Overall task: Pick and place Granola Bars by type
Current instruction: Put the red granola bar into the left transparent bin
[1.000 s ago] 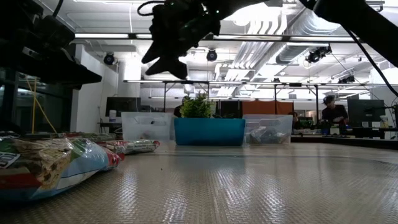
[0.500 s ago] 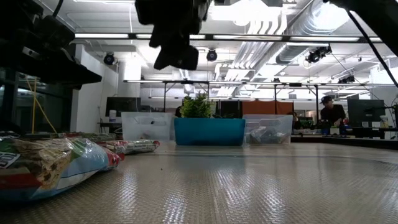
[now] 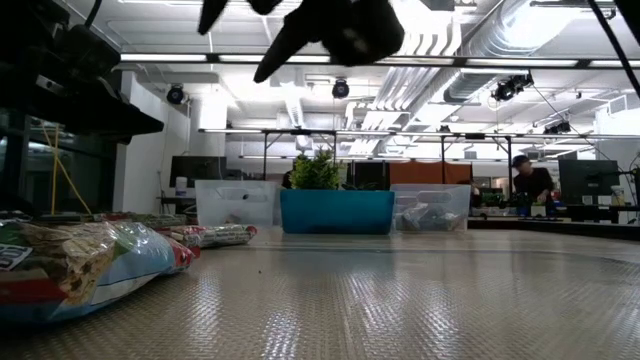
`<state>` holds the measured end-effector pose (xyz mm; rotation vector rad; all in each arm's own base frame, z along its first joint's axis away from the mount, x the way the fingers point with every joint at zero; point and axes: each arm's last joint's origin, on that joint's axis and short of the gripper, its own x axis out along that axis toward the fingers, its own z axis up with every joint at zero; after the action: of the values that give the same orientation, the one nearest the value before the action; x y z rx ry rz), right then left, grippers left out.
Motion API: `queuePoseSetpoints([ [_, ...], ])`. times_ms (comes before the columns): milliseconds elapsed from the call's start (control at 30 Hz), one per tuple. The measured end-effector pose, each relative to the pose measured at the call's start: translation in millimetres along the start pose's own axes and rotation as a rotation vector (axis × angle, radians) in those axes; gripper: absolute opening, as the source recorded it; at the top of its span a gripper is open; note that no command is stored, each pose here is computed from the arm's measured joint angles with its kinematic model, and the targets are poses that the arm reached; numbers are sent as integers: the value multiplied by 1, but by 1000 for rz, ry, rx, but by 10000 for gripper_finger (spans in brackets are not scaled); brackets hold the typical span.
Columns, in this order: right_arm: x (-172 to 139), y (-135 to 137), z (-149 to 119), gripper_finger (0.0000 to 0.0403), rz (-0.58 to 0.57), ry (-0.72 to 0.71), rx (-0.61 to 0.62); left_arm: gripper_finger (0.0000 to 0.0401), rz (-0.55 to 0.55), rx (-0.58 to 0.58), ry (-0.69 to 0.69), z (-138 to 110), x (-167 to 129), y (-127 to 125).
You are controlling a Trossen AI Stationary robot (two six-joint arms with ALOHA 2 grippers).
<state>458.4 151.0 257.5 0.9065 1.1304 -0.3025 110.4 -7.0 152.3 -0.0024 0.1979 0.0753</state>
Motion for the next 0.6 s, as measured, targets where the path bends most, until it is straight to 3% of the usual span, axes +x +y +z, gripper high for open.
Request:
queuePoseSetpoints([
  [100,1,8,-13,173,-11,-114,170,1,0,0,0,0,0,0],
  [267,2,19,-31,173,15,-280,278,1,0,0,0,0,0,0],
  [600,8,32,-61,182,68,-299,363,1,0,0,0,0,0,0],
])
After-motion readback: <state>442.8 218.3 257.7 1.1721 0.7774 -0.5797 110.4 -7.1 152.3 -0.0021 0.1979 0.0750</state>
